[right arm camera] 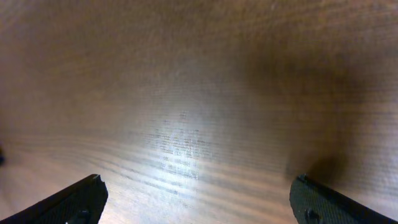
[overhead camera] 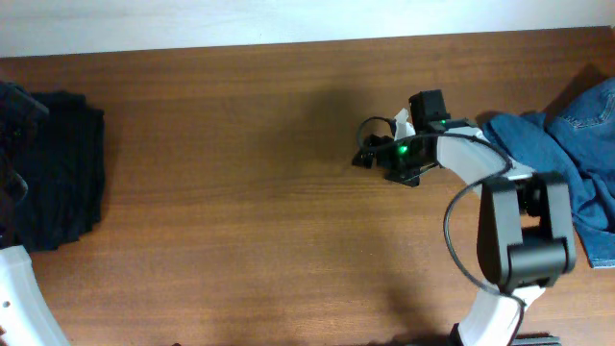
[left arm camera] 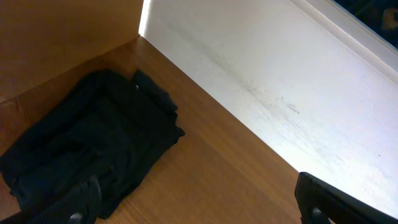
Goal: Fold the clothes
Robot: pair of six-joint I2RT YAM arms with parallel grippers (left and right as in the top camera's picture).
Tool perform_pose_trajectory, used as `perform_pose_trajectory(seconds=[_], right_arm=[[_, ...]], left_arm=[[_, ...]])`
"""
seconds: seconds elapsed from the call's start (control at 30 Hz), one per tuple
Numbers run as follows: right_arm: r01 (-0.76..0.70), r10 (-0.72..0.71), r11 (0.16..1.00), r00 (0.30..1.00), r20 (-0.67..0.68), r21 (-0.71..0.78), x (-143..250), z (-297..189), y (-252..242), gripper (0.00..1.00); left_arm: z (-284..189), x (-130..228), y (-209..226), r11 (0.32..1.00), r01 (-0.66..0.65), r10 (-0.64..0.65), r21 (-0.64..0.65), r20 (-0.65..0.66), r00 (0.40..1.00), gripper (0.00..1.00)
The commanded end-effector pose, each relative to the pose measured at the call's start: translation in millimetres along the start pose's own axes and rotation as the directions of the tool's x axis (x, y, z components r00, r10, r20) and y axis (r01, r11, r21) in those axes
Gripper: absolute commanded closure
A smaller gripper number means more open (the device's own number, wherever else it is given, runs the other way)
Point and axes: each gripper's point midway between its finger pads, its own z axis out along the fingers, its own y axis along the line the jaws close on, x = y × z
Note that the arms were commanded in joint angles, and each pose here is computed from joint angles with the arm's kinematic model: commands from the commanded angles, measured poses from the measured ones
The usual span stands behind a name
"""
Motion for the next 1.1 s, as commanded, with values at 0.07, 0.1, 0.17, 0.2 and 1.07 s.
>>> perform_pose_trajectory(seconds=[0.07,0.1,0.17,0.2,1.07], right_arm=[[0.209,-0.202,0.978,0.961,0.191,-0.014,1,-66,76,0.01],[0.240,-0.229,0.970,0.949,0.216,-0.027,5,-77,89,0.01],[0.325,-0.297,0.944,0.911,0.285,-0.058,17,-107,122,0.01],[0.377,-0.340,0.925,0.881,0.330,-0.052,22,-123,135,0.01],[0.333,-0.519,0.817,0.071,0.852,0.470,130,-320,53,0.01]], left_arm=[[1,2,-2,1.000,0.005,-0.005,0.010,-0.007,1.000,0.01],[1,2,-2,1.000,0.005,-0.005,0.010,-0.007,1.000,0.01],[1,2,-2,1.000,0.005,-0.005,0.010,-0.007,1.000,0.01],[1,2,-2,1.000,0.005,-0.005,0.010,-0.007,1.000,0.01],[1,2,-2,1.000,0.005,-0.005,0.010,-0.007,1.000,0.01]])
